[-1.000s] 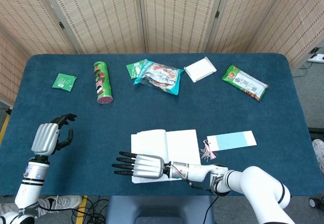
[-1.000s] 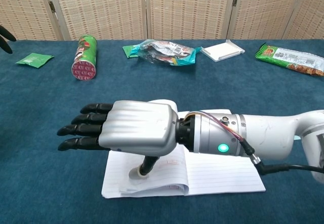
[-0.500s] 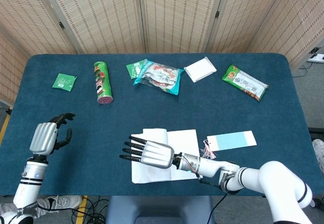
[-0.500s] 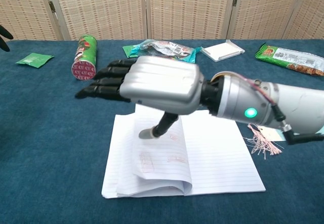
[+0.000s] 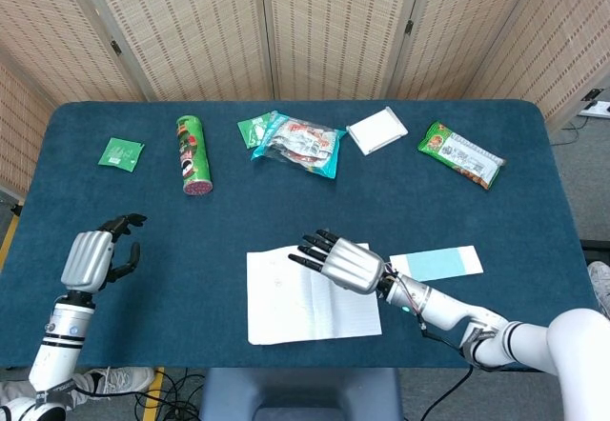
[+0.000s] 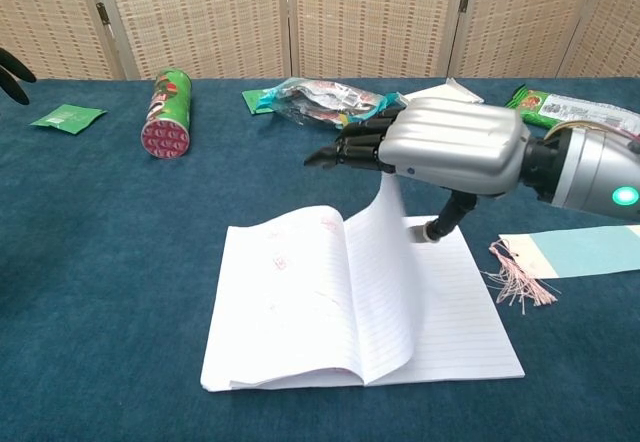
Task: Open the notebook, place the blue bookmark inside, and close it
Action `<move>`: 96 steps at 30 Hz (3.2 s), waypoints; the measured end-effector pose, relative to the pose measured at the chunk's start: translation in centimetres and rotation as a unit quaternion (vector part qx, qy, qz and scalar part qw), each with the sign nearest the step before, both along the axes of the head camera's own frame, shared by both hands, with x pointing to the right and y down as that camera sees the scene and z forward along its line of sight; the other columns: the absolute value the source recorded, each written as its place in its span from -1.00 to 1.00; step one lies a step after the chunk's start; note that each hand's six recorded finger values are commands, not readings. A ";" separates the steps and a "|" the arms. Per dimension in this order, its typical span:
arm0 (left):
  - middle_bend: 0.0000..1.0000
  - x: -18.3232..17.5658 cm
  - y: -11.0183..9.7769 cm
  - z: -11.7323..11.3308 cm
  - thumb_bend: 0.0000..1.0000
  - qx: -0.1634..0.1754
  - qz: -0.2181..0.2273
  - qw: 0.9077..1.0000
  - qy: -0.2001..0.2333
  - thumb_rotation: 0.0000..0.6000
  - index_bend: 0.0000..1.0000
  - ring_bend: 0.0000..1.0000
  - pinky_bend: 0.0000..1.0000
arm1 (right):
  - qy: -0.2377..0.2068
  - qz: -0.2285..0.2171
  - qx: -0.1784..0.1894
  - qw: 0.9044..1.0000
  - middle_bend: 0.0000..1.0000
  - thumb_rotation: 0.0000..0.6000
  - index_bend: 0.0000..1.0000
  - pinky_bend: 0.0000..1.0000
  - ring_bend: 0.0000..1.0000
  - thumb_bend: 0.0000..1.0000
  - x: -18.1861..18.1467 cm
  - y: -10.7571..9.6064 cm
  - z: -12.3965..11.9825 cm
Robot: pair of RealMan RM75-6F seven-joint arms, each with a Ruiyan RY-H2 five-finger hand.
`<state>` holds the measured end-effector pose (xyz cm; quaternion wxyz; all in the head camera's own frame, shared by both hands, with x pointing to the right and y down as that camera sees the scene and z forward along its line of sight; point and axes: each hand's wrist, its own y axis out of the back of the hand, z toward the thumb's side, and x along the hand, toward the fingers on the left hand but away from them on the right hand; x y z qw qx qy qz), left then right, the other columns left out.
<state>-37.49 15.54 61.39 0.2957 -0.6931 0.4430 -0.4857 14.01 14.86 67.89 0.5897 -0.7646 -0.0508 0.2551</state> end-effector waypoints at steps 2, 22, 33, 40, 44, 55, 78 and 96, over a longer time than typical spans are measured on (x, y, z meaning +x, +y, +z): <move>-0.27 -0.1 0.0 -0.1 0.17 0.000 -0.002 1.000 -0.001 1.00 -0.41 -0.19 0.35 | -0.002 0.002 -0.005 1.000 -0.63 1.00 -0.84 -0.53 -0.71 -0.71 -0.5 0.3 0.5; -0.27 -1.4 0.3 0.0 0.17 -0.004 -0.012 1.000 -0.007 1.00 -0.41 -0.19 0.35 | -0.053 -0.016 -0.004 0.998 -0.64 1.00 -0.84 -0.52 -0.69 -0.75 -7.6 2.9 2.1; -0.27 -1.1 0.4 0.4 0.17 -0.008 -0.008 1.000 -0.006 1.00 -0.40 -0.19 0.35 | -0.056 -0.015 -0.010 0.998 -0.54 1.00 -0.84 -0.13 -0.42 -0.58 -7.9 4.7 3.2; -0.27 -1.0 0.5 0.5 0.17 -0.009 -0.007 1.000 -0.007 1.00 -0.40 -0.19 0.35 | -0.063 0.032 -0.009 0.997 -0.36 1.00 -0.73 0.60 -0.06 -0.41 -7.7 4.5 3.4; -0.27 -1.0 0.5 0.4 0.17 -0.009 -0.007 1.000 -0.007 1.00 -0.40 -0.19 0.35 | -0.049 0.052 -0.017 0.997 -0.35 1.00 -0.71 0.66 -0.04 -0.41 -7.4 4.4 4.0; -0.27 -1.1 0.4 0.3 0.17 -0.008 -0.009 1.000 -0.010 1.00 -0.40 -0.19 0.35 | -0.054 0.117 -0.111 0.985 -0.43 1.00 -0.71 0.68 -0.04 -0.29 -7.8 4.5 4.7; -0.29 -1.9 0.7 0.3 0.17 -0.014 -0.016 1.000 -0.016 1.00 -0.40 -0.19 0.35 | -0.073 0.150 -0.221 0.961 -0.44 1.00 -0.71 0.68 -0.04 -0.26 -9.7 7.0 6.4; -0.30 -2.4 0.6 0.0 0.17 -0.012 -0.021 1.000 -0.017 1.00 -0.41 -0.19 0.35 | -0.102 0.125 -0.174 0.971 -0.45 1.00 -0.71 0.68 -0.04 -0.27 -9.0 4.5 3.5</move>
